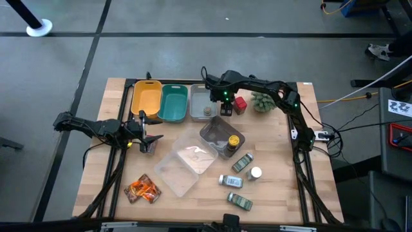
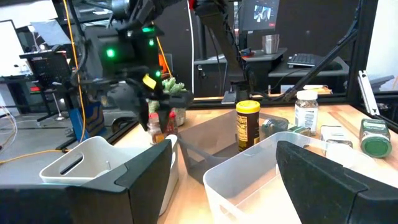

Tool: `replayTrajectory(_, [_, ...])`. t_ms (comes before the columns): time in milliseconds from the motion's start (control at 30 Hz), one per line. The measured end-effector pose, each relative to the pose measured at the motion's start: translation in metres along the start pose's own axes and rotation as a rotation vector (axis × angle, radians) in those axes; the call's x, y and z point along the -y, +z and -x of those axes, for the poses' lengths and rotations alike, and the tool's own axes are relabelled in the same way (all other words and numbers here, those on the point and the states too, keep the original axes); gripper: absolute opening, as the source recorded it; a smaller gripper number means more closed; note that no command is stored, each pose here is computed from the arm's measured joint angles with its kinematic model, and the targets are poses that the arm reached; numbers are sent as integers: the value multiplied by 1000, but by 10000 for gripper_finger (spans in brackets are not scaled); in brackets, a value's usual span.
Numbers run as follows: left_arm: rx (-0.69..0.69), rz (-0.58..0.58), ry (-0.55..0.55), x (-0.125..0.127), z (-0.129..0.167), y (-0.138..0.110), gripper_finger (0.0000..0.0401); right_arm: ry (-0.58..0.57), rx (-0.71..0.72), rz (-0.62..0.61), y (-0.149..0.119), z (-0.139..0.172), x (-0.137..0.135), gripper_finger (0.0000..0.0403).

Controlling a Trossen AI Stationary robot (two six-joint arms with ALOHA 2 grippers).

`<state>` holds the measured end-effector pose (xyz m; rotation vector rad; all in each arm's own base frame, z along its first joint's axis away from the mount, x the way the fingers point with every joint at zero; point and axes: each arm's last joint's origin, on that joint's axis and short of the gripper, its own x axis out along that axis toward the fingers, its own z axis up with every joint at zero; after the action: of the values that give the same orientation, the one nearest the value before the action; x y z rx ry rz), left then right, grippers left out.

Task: Sort spices by type
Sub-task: Put the brown seasoning bottle into the gray bin

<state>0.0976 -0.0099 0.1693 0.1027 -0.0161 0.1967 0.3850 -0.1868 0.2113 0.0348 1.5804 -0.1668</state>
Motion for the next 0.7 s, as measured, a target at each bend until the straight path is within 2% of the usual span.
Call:
replayTrajectory(200, [0, 0, 0, 0, 0, 0, 274, -62, 41, -5, 4, 34, 5, 183])
replayTrajectory(400, [1, 0, 0, 0, 0, 0, 274, -108, 143, -9, 10, 63, 10, 182])
replayTrajectory(700, [0, 0, 0, 0, 0, 0, 274, -113, 280, 44, 24, 63, 13, 184])
